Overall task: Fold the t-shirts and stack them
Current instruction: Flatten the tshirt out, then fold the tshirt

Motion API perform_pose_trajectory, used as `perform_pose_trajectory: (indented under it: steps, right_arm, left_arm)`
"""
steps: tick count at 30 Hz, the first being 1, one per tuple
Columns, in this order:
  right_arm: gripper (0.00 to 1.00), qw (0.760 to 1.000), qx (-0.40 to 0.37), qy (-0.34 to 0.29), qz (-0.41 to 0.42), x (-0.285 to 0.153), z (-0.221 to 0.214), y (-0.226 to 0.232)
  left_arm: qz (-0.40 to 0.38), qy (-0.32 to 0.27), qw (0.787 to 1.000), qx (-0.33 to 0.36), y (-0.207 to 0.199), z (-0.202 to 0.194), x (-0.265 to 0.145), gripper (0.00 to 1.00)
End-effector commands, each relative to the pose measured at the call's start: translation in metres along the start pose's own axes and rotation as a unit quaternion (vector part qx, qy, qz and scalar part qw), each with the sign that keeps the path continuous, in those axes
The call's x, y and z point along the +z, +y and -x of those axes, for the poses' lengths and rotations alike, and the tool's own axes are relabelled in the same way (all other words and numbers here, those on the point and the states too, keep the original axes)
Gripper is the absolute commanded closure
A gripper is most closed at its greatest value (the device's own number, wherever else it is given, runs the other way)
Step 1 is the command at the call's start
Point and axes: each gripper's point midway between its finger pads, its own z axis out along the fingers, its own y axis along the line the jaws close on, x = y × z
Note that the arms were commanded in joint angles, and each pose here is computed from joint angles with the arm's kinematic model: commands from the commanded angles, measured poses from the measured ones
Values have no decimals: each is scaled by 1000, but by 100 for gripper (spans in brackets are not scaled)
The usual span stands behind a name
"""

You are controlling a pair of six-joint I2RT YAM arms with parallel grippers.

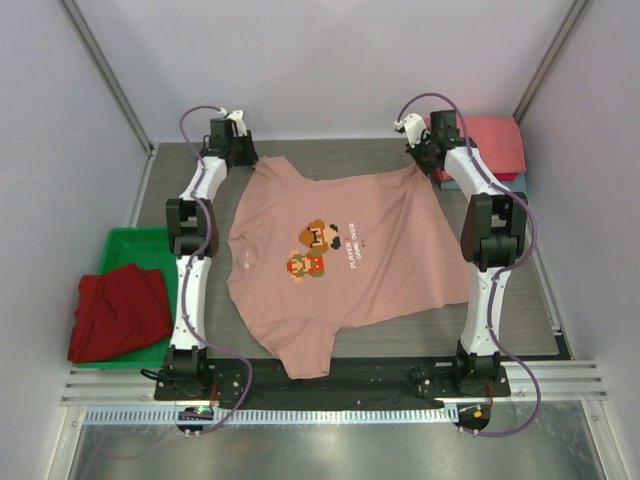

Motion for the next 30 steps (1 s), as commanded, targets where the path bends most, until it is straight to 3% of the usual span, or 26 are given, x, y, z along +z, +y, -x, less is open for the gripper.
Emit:
perform_pose_trajectory:
  steps: [1,4,9,14,16,22,30]
  right_arm:
    - [99,997,6,-69,-22,-35,51,-21]
    - [99,997,4,-81,-20,-40,59,-22]
    - [99,996,11,-91,-19,-48,65,-21]
    - [99,996,26,-85,-24,-53,60,-20]
    - [99,996,26,-81,-31,-55,57,-23]
    - [99,995,42,-75,-48,-56,49,-38]
    - [99,994,53,-78,-64,-57,47,-51]
  left_arm:
    - [2,-3,1000,21,-13,16,-15,70]
    - [5,2,1000,18,-11,12,-14,74]
    - [-5,-4,1000,19,-18,15,-12,100]
    - [26,-25,998,55,-17,32,-19,100]
    - [25,-61,995,72,-23,63,-34,100]
    - [-10,-140,985,101,-54,121,-54,100]
    - [-58,-196,970,129,-102,148,-59,100]
